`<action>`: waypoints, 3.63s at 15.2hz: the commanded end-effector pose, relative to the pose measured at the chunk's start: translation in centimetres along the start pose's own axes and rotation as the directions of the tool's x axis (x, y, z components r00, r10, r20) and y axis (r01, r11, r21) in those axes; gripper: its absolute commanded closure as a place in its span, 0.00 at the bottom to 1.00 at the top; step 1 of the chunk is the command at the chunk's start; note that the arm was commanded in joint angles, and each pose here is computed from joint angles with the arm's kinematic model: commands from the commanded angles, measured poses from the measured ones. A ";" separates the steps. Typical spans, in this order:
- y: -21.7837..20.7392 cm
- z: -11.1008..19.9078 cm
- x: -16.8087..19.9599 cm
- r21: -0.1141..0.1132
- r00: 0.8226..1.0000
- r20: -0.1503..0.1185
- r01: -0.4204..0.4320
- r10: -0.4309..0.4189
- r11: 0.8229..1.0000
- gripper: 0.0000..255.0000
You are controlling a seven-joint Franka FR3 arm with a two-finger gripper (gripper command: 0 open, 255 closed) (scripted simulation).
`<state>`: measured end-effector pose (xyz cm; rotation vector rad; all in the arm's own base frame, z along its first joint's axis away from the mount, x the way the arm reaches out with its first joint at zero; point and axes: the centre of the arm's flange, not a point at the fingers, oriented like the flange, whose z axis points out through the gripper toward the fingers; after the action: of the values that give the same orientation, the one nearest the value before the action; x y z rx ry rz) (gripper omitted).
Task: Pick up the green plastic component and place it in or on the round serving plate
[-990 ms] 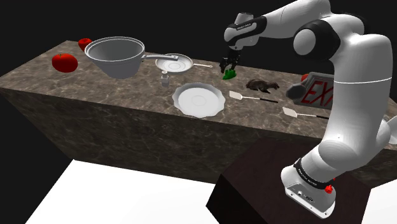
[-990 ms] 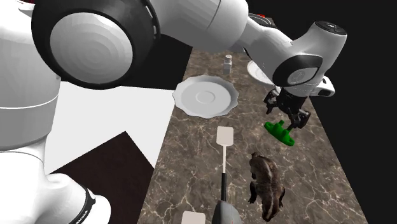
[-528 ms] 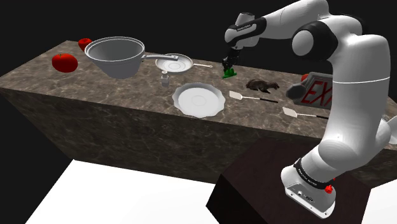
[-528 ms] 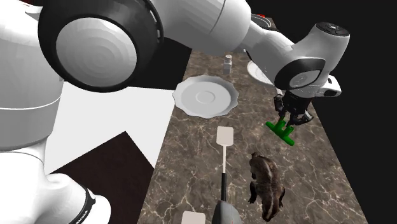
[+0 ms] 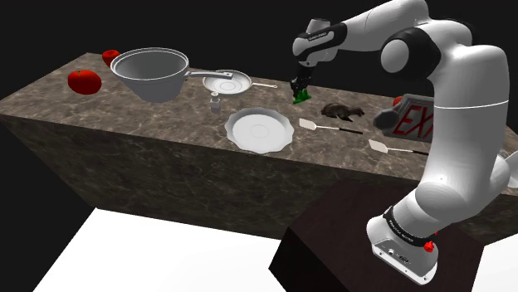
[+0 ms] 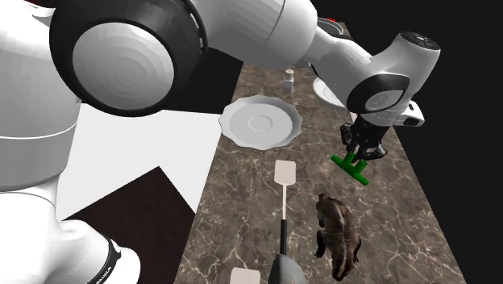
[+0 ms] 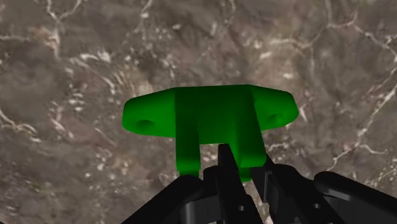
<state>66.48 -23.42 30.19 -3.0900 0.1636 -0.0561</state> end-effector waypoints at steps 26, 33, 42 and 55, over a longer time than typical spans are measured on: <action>-10.7 -9.1 -3.5 0.005 1.000 0.024 -0.003 0.003 1.000 1.00; -19.4 -9.3 -6.4 0.005 1.000 0.024 -0.003 0.003 1.000 1.00; -30.7 -9.4 -10.1 0.005 1.000 0.024 -0.003 0.003 1.000 1.00; -30.9 -3.1 -10.5 0.005 1.000 0.024 -0.003 0.003 1.000 1.00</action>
<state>59.16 8.18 34.97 -3.0841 0.1670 -0.0188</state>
